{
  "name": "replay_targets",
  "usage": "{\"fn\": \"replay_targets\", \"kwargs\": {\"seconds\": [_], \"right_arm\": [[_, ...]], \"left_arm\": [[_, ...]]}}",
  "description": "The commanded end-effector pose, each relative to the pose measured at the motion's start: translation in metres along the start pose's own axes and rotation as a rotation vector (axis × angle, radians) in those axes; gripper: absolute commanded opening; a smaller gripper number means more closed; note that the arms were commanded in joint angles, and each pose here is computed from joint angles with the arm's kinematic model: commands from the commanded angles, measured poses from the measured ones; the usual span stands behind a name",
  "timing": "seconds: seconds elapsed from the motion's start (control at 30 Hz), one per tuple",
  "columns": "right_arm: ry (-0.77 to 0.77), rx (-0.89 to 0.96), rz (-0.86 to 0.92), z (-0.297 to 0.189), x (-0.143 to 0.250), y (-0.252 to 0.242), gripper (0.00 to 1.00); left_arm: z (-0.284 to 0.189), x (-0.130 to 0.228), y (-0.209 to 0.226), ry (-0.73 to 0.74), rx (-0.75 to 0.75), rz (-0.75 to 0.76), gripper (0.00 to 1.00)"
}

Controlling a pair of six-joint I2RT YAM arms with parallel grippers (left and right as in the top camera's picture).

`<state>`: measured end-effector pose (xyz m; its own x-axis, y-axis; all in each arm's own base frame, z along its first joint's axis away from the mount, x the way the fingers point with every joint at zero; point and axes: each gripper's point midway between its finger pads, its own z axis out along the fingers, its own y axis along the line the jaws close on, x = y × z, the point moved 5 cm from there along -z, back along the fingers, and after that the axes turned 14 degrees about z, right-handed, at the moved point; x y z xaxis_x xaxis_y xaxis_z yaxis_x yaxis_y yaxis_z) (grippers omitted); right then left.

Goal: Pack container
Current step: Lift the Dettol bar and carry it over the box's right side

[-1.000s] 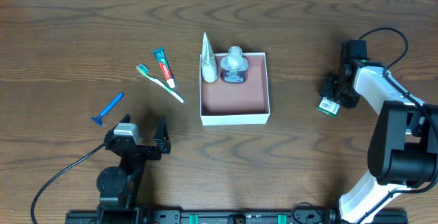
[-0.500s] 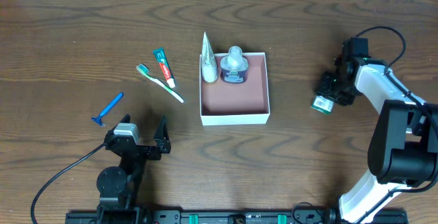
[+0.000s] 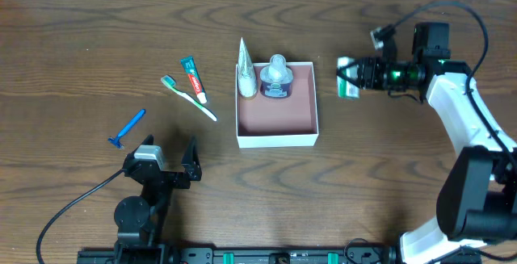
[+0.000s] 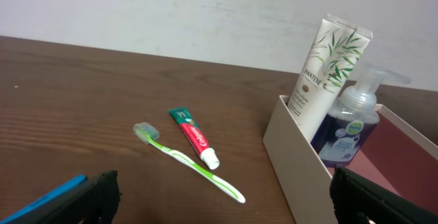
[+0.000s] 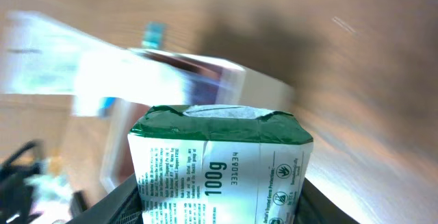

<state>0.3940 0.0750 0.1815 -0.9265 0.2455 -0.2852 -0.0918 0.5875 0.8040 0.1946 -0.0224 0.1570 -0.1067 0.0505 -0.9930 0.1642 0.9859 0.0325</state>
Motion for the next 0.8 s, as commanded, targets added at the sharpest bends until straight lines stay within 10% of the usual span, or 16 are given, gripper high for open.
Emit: {"fn": "replay_targets", "kwargs": {"seconds": [0.0, 0.77], "right_arm": [[0.046, -0.208, -0.084, 0.002, 0.002, 0.048, 0.40], [0.057, -0.030, -0.058, 0.063, 0.015, 0.044, 0.35]], "left_arm": [[0.001, 0.014, -0.001, 0.051, 0.008, -0.006, 0.98], [0.001, 0.014, -0.001, 0.051, 0.008, -0.006, 0.98]]}}
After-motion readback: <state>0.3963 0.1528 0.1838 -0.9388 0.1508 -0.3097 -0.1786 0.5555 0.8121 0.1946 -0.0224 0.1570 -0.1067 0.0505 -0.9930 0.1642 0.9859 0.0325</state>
